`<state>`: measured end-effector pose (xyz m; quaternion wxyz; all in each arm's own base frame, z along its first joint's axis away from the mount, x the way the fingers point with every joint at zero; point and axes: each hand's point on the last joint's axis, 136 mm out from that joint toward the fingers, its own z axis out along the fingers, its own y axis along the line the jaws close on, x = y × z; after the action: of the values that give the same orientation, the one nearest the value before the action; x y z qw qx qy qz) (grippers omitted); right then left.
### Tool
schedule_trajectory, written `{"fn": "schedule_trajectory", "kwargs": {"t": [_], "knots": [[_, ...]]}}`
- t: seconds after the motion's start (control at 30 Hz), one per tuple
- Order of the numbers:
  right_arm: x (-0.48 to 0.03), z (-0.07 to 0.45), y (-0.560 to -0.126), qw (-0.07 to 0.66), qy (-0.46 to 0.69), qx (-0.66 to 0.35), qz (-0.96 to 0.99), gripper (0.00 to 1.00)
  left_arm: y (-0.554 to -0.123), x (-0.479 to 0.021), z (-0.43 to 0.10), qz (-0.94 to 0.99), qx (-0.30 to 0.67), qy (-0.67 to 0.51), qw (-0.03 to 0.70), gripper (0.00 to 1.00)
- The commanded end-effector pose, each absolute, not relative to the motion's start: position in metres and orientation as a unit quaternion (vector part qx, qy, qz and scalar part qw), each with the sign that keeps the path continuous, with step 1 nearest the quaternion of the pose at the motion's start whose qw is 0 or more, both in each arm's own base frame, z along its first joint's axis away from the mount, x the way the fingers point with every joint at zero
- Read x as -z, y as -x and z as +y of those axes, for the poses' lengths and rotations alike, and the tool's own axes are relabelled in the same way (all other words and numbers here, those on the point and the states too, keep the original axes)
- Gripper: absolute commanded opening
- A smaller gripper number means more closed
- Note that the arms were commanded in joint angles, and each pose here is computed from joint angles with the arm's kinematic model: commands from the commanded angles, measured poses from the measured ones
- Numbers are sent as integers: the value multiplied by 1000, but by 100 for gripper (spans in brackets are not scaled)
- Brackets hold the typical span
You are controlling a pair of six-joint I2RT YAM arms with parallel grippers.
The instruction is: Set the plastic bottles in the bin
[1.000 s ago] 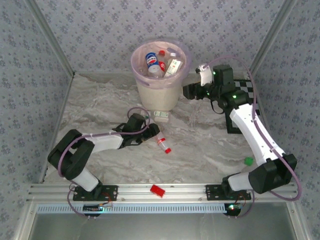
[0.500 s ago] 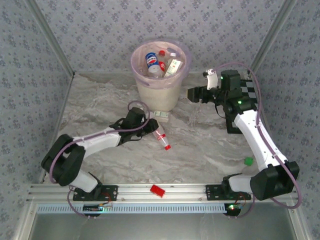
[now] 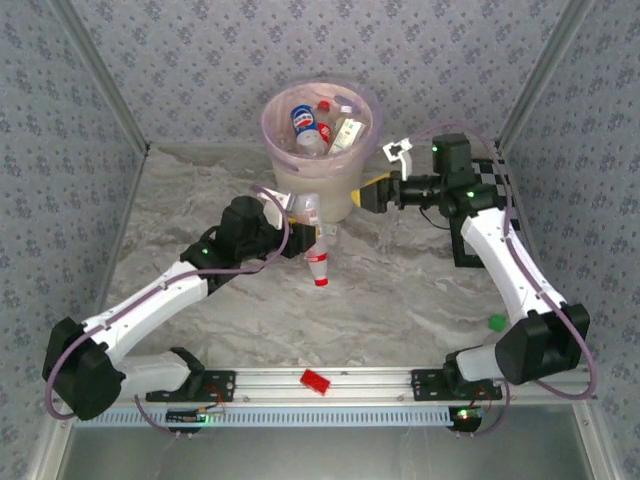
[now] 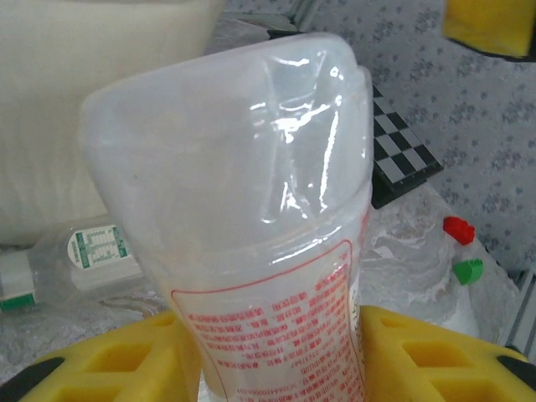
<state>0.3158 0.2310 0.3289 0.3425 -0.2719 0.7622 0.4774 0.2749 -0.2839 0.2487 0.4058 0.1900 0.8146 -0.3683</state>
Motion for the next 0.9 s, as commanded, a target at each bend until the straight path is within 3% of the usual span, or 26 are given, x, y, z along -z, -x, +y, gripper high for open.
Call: {"fn": "schedule_trajectory", "kwargs": {"t": [0.0, 0.4, 0.7, 0.77, 0.87], "knots": [[-338, 251, -308, 332, 303, -492, 746, 89, -266, -269, -297, 779, 392, -252, 420, 49], [-312, 292, -317, 297, 324, -461, 771, 90, -260, -301, -309, 735, 429, -279, 444, 49], [-320, 300, -318, 297, 334, -468, 762, 59, -263, -306, -310, 732, 429, -274, 453, 50], [-327, 298, -319, 304, 334, -468, 760, 51, -266, -306, -306, 737, 421, -265, 458, 60], [-343, 293, -322, 323, 338, -459, 755, 49, -273, -302, -296, 749, 398, -242, 470, 85]]}}
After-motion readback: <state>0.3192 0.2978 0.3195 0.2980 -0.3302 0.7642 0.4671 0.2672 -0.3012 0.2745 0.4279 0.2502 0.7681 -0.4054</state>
